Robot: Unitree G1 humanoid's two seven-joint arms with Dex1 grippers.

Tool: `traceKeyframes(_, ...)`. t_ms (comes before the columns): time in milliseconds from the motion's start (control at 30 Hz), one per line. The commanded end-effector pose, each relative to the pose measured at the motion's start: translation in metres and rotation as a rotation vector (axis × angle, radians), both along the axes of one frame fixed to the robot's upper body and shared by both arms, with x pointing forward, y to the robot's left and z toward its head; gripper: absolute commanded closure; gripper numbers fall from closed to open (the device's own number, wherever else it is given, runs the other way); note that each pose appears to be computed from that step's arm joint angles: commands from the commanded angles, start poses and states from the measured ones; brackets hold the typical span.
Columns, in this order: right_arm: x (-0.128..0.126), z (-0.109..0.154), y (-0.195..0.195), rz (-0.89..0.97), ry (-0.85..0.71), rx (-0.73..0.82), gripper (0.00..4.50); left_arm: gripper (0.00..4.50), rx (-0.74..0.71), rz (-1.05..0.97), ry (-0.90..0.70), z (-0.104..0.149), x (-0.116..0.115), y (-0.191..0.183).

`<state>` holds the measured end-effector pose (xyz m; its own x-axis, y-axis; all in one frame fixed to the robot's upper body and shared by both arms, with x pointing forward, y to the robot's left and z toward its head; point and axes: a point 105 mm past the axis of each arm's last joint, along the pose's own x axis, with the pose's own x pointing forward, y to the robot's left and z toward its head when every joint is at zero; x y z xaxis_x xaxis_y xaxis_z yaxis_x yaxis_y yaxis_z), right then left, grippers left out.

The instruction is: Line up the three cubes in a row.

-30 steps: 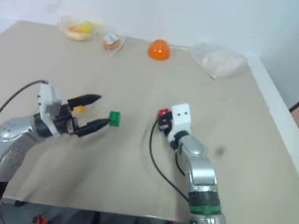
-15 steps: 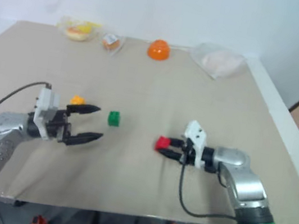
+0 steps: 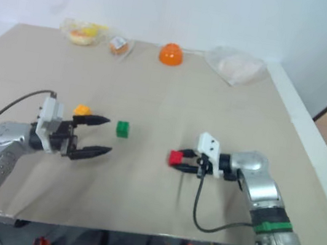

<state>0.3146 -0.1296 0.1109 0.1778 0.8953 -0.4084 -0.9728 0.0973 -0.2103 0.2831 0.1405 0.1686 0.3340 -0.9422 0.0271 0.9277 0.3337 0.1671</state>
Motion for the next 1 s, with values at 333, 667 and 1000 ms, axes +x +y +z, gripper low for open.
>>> traceKeyframes(333, -0.013, 0.01, 0.031, 0.166, 0.012, 0.041, 3.25, 0.0, -0.027, 0.021, -0.013, 0.007, -0.008, 0.003)
traceKeyframes(667, -0.001, -0.001, 0.015, 0.119, -0.059, -0.037, 3.25, 0.0, -0.025, 0.027, -0.009, 0.008, -0.008, 0.004)
traceKeyframes(1000, 0.001, -0.013, 0.002, 0.104, -0.053, -0.084, 3.25, 0.0, -0.027, 0.018, -0.002, 0.008, -0.009, 0.003)
